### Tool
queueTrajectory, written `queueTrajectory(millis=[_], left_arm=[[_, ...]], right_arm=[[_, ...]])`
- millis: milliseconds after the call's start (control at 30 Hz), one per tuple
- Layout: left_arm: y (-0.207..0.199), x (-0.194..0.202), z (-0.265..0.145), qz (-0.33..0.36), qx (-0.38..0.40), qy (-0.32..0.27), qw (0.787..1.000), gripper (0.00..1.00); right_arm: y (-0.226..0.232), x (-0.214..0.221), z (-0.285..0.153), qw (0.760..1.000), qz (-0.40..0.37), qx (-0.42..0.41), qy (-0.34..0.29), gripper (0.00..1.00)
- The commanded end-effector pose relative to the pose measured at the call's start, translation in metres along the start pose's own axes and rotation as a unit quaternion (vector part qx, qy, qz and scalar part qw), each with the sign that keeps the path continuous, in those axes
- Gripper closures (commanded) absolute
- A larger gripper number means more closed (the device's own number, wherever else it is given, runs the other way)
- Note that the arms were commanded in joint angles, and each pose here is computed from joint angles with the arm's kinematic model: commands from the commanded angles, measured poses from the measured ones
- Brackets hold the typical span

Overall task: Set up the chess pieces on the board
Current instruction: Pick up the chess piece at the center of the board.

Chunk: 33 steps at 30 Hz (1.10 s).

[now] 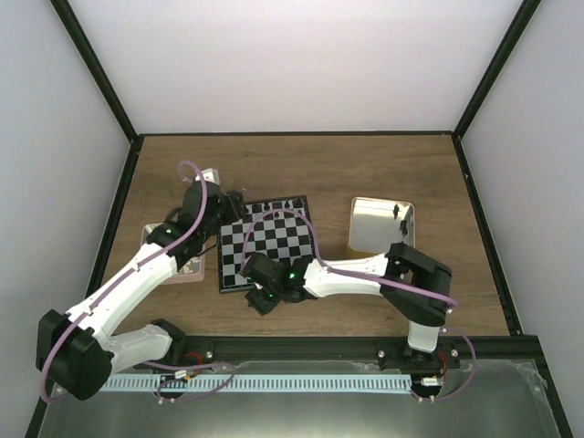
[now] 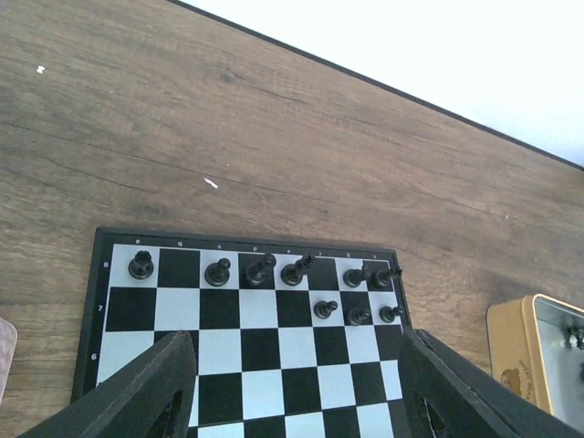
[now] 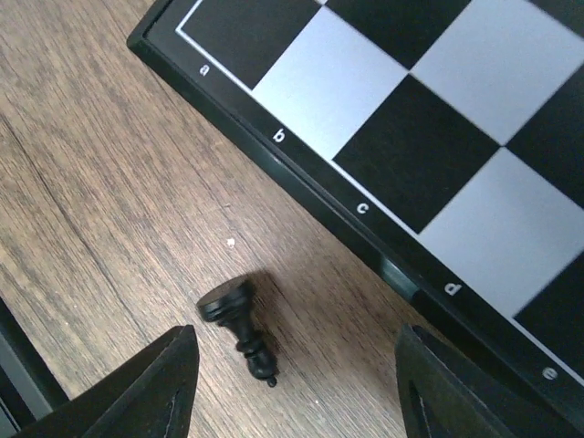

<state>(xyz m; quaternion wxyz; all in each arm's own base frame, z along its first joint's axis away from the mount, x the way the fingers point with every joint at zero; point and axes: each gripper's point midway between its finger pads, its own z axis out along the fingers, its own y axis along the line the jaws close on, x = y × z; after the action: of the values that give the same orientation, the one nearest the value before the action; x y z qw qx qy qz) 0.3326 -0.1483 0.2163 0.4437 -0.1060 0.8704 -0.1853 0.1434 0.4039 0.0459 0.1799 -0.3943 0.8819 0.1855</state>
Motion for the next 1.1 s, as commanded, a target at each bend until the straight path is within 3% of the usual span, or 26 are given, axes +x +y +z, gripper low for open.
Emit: queueTrajectory(millis=[0, 133, 233, 567, 733, 933, 1067], left_arm=[[0.009, -0.004, -0.003, 0.002, -0.017, -0.011, 1.0, 0.37], [0.011, -0.005, -0.003, 0.002, -0.018, -0.011, 1.0, 0.36], [0.012, -0.004, -0.001, 0.001, -0.02, -0.01, 1.0, 0.36], [0.014, -0.003, 0.0, 0.0, -0.02, -0.007, 1.0, 0.36], [0.014, -0.003, -0.001, -0.001, -0.018, -0.008, 1.0, 0.37], [0.013, -0.005, -0.003, -0.006, -0.014, -0.012, 1.0, 0.36], [0.014, -0.009, -0.008, -0.012, -0.01, -0.024, 1.0, 0.36]], right_arm=[[0.016, -0.009, 0.002, 0.999, -0.049, -0.02, -0.009, 0.39], [0.023, -0.004, 0.008, 0.997, -0.071, -0.034, -0.002, 0.36], [0.015, -0.004, 0.017, 0.998, -0.065, -0.004, 0.007, 0.39], [-0.014, -0.002, 0.032, 0.996, -0.013, 0.086, 0.023, 0.6], [-0.015, -0.003, 0.029, 0.996, -0.009, 0.089, 0.02, 0.78], [-0.01, -0.014, 0.017, 0.997, 0.001, 0.076, -0.005, 0.81], [-0.001, -0.039, -0.01, 0.997, 0.018, 0.051, -0.062, 0.81]])
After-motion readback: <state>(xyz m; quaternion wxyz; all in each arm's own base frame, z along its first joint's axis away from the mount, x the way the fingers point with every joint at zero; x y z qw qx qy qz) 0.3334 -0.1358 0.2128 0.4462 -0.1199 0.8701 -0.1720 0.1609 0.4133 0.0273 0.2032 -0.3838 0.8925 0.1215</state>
